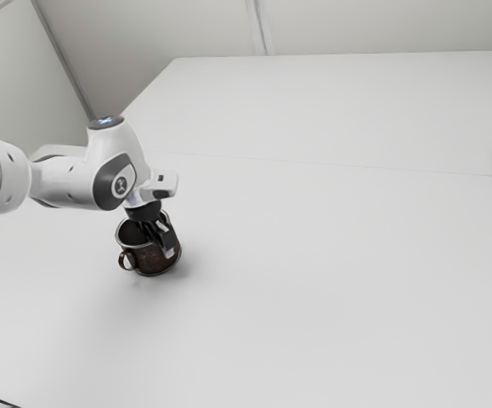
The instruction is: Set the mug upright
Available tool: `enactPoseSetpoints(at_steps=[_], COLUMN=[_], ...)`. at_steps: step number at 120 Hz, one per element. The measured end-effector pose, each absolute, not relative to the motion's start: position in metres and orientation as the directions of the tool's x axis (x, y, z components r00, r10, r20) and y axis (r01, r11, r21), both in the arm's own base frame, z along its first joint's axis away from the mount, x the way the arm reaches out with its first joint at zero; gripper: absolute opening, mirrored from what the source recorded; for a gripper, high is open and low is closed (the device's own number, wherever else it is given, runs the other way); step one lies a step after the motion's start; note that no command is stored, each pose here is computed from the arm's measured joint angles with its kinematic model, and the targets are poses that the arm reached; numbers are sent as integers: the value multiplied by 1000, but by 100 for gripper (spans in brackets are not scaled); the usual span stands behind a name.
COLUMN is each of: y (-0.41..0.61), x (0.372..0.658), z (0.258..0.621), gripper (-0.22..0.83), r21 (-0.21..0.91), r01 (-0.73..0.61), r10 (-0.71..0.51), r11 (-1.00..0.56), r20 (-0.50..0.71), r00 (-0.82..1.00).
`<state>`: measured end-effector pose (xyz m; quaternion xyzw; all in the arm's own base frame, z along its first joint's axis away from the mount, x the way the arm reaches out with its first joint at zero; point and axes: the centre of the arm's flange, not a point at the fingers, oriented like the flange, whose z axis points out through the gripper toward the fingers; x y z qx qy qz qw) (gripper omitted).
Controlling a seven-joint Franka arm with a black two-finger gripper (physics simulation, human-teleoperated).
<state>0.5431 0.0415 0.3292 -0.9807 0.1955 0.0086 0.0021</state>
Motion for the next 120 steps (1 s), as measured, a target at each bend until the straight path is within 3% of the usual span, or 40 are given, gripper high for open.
enactPoseSetpoints(at_steps=[20, 40, 77, 97, 120], y=[41, 42, 21, 31, 30], x=[545, 568, 627, 635, 627], z=[347, 419, 566, 608, 613], gripper=[46, 54, 60, 61, 61], r21=[-16, -37, -22, 5, 34], r01=[-358, -330, -314, -267, -237], r10=[-358, -332, -313, -262, -233], r11=[-934, -943, -949, -964, -971], r20=[15, 90, 187, 172, 108], r00=[934, 939, 931, 949, 967])
